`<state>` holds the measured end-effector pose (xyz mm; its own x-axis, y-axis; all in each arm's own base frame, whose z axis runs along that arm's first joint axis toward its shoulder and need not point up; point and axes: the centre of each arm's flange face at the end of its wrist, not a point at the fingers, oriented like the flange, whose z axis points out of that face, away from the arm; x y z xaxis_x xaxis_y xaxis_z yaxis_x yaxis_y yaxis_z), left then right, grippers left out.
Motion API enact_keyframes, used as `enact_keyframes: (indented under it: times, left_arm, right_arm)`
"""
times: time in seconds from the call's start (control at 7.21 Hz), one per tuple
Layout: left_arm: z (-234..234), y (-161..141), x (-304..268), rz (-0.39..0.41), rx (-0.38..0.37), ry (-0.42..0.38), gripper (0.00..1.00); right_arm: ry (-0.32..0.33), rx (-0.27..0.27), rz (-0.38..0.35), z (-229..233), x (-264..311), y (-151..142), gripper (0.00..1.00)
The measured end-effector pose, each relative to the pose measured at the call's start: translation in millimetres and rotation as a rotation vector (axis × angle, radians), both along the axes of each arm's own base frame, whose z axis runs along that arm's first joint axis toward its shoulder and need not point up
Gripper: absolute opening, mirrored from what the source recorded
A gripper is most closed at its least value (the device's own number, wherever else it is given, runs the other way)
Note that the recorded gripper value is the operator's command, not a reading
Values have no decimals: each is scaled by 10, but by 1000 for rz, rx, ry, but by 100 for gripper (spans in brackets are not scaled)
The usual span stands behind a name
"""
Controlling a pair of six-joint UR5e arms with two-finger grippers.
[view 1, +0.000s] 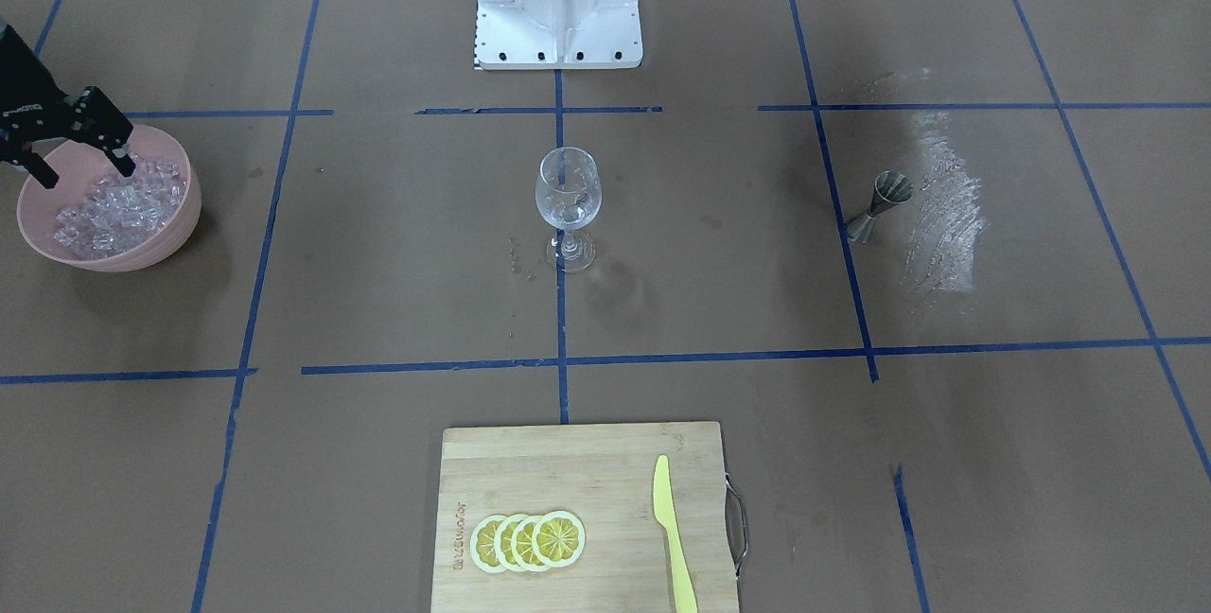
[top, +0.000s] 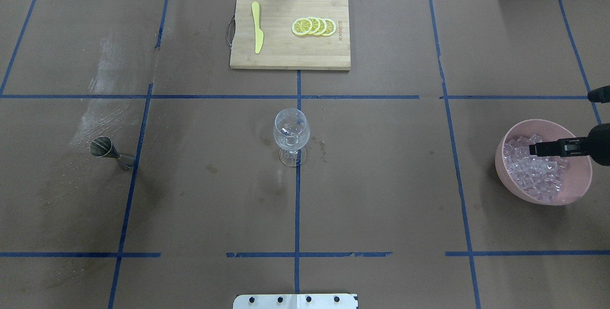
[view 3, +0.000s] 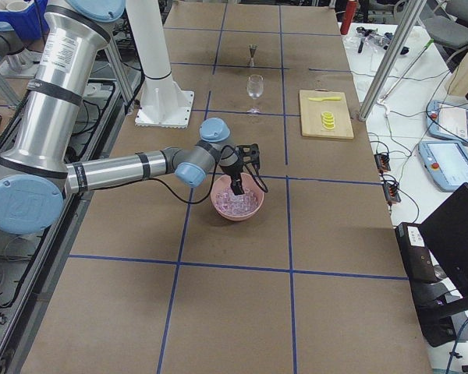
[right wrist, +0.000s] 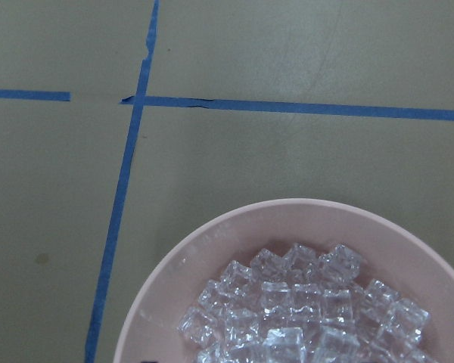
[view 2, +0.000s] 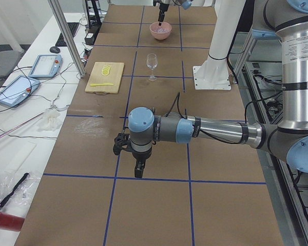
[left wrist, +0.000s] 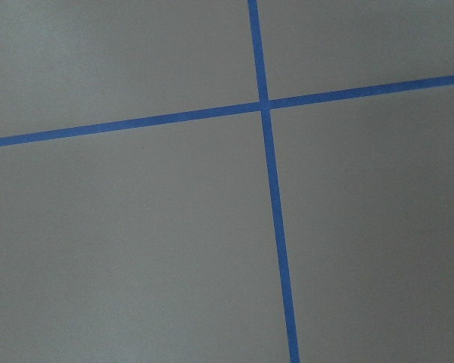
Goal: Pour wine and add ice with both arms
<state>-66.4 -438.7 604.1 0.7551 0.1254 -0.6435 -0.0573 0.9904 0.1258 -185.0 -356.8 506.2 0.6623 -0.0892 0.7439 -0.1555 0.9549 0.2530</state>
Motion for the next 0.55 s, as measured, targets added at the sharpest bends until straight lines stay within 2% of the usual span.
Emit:
enact_keyframes:
  times: [0.42,0.55]
  left_arm:
    - [-39,-34,0,0,9,0,100]
    - [-47,-42,0,0,11,0,100]
  right_arm:
    - [54,0,-10,205,-175,104,68]
    - [69,-3,-13,268,-181,124,65]
